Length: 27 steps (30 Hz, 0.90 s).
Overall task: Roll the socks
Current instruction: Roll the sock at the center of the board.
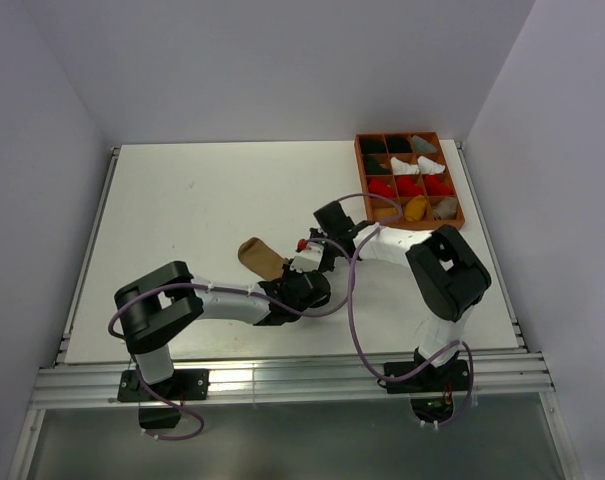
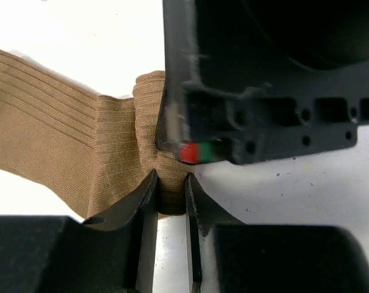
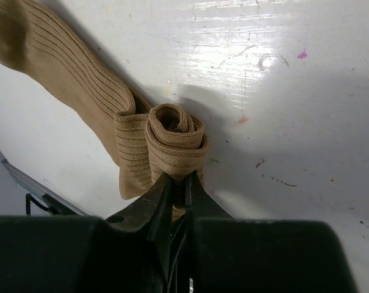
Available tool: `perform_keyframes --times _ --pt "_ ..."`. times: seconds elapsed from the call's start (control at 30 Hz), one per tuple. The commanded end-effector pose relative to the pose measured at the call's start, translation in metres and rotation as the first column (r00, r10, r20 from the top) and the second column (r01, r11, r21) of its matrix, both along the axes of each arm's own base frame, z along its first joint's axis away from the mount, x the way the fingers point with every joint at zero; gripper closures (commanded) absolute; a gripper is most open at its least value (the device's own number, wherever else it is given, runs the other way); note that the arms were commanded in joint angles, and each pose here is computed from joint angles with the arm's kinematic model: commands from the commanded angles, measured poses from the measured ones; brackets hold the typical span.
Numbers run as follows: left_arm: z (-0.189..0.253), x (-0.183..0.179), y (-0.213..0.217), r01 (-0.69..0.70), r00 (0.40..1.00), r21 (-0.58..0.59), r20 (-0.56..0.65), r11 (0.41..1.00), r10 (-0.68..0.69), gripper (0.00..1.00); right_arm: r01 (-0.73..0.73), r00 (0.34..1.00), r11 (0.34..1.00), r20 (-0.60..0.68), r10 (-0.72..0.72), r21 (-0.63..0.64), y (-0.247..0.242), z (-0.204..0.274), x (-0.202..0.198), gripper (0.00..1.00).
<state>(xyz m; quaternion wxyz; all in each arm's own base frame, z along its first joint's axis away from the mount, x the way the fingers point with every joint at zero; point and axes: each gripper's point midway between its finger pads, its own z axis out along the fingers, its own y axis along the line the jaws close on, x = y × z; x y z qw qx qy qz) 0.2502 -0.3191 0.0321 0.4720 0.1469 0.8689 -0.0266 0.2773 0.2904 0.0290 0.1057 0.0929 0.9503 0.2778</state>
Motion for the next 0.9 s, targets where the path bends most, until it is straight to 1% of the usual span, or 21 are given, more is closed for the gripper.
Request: perform_keyframes --times 0.0,0.07,0.1,0.13,0.23,0.27,0.3,0.33,0.37,0.47,0.53,0.6,0.63,0.67,0.77,0.8,0.87 --pt "0.004 -0.006 -0.018 0.044 0.997 -0.080 -0.054 0.996 -0.049 0.94 -0.019 0.999 0.994 0.046 0.014 0.112 0.010 0.019 -0.005 0.85" --pt "0.008 -0.014 -0.022 0.072 0.991 -0.139 -0.100 0.988 -0.086 0.96 -0.002 0.994 0.984 0.107 -0.018 0.179 0.009 0.033 -0.001 0.73" --pt "0.009 -0.011 -0.020 0.054 0.990 -0.175 -0.119 0.983 -0.075 0.96 0.005 0.991 0.979 0.131 -0.032 0.205 0.008 0.038 0.002 0.69" --pt "0.012 -0.017 -0.022 0.073 0.981 -0.223 -0.158 0.972 -0.110 0.96 0.017 0.985 0.966 0.162 -0.060 0.257 0.005 0.047 0.005 0.60" --pt "0.025 -0.011 -0.017 0.034 0.973 -0.337 -0.205 0.941 -0.109 0.96 0.040 0.973 0.948 0.205 -0.110 0.315 -0.004 0.058 0.010 0.48" --pt "0.021 -0.018 -0.017 0.048 0.957 -0.369 -0.248 0.928 -0.148 0.96 0.035 0.965 0.942 0.232 -0.118 0.334 -0.007 0.061 0.010 0.43" --pt "0.022 -0.013 -0.013 0.014 0.952 -0.403 -0.273 0.915 -0.135 0.96 0.036 0.962 0.940 0.243 -0.124 0.340 -0.008 0.062 0.009 0.41" --pt "0.025 -0.012 -0.013 0.007 0.947 -0.432 -0.286 0.902 -0.144 0.96 0.034 0.959 0.936 0.252 -0.129 0.351 -0.008 0.064 0.009 0.40" --pt "0.023 -0.011 -0.011 -0.001 0.931 -0.463 -0.325 0.886 -0.169 0.96 0.024 0.953 0.928 0.272 -0.133 0.371 -0.008 0.065 0.007 0.40" --pt "0.022 -0.007 -0.006 -0.046 0.913 -0.515 -0.370 0.856 -0.174 0.95 0.026 0.943 0.912 0.292 -0.158 0.410 -0.009 0.065 0.005 0.40" --pt "0.021 -0.011 -0.007 -0.065 0.890 -0.554 -0.408 0.830 -0.202 0.95 0.033 0.943 0.907 0.288 -0.168 0.420 -0.010 0.063 0.004 0.40" --pt "0.023 -0.005 -0.004 -0.108 0.882 -0.600 -0.425 0.793 -0.202 0.95 0.035 0.945 0.904 0.280 -0.169 0.427 -0.009 0.056 0.003 0.40" --pt "0.019 -0.010 -0.001 -0.121 0.866 -0.612 -0.451 0.782 -0.218 0.95 0.043 0.945 0.898 0.273 -0.178 0.437 -0.009 0.054 0.002 0.40" --pt "0.021 -0.003 0.002 -0.141 0.869 -0.634 -0.448 0.761 -0.212 0.95 0.044 0.942 0.893 0.278 -0.186 0.449 -0.010 0.051 0.002 0.40" --pt "0.015 -0.005 0.007 -0.191 0.845 -0.656 -0.488 0.730 -0.218 0.94 0.051 0.939 0.882 0.277 -0.201 0.468 -0.009 0.044 0.002 0.40" --pt "0.017 -0.001 0.009 -0.214 0.844 -0.673 -0.492 0.709 -0.212 0.94 0.050 0.940 0.880 0.276 -0.202 0.473 -0.008 0.043 0.002 0.40" --pt "0.010 -0.002 0.014 -0.244 0.827 -0.678 -0.519 0.694 -0.216 0.94 0.056 0.940 0.872 0.268 -0.210 0.485 -0.007 0.037 0.004 0.40"
